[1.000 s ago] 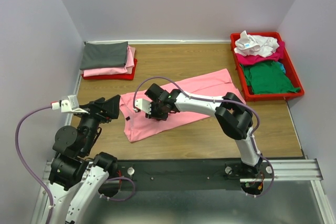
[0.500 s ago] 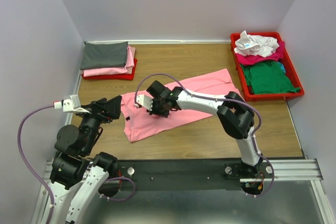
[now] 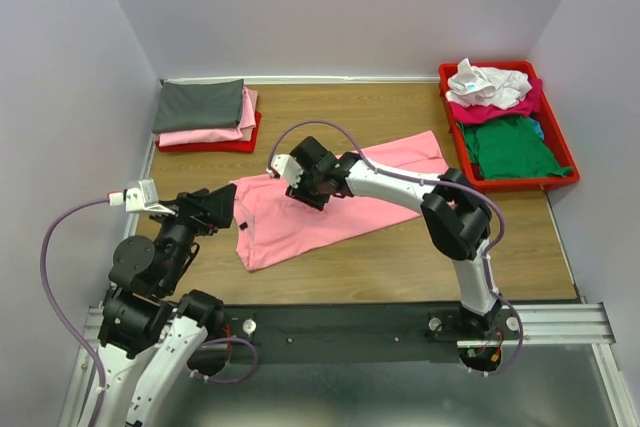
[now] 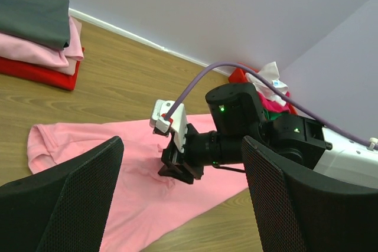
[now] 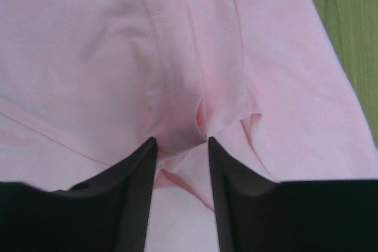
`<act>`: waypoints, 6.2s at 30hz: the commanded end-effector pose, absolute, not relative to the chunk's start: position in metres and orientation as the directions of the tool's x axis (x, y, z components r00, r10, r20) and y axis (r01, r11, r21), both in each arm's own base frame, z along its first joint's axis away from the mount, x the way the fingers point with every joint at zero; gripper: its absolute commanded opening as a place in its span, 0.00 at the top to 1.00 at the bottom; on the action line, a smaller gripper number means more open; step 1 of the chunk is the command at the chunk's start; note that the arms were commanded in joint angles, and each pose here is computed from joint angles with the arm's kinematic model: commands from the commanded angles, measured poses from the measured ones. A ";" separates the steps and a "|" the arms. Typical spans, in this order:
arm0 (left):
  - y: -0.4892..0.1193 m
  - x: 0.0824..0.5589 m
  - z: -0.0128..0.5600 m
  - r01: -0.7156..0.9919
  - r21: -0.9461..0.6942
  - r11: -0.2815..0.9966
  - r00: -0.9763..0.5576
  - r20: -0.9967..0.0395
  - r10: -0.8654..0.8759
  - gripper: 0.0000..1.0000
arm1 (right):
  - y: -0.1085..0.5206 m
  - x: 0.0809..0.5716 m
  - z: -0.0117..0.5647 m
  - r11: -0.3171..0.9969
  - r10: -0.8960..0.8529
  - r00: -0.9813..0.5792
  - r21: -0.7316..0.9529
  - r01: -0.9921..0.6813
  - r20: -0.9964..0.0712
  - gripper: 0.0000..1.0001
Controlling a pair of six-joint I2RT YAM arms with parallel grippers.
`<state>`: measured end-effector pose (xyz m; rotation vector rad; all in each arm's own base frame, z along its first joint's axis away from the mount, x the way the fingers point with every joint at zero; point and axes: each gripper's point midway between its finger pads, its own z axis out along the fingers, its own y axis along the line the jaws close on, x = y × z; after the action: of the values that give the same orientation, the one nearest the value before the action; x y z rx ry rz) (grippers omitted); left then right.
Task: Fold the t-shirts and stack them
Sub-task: Fold the tshirt
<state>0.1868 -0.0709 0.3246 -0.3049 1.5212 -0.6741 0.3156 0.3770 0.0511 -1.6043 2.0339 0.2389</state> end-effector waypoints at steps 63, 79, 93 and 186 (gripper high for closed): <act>-0.092 0.279 0.159 -0.176 -0.534 0.827 -0.480 -0.686 -0.546 0.16 | 0.102 0.251 0.011 0.007 -0.917 0.079 -0.213 -0.977 -0.391 0.90; -0.081 0.291 0.129 -0.308 -0.530 0.790 -0.476 -0.633 -0.610 0.16 | 0.119 0.216 0.068 0.073 -0.852 0.030 -0.175 -0.982 -0.522 0.35; -0.020 0.332 0.034 -0.452 -0.432 0.780 -0.613 -0.485 -0.624 0.36 | 0.154 0.253 0.102 0.302 -0.712 -0.152 -0.104 -0.948 -0.685 0.23; -0.101 0.293 0.185 0.065 -0.471 0.879 -0.534 -0.761 -0.369 0.06 | 0.143 0.270 0.131 0.382 -0.666 -0.373 0.134 -0.915 -0.646 0.17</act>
<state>0.2935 -0.1234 0.1686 -0.0972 2.1447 -0.6723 0.2596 0.0676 0.1208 -1.5322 2.2130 0.1870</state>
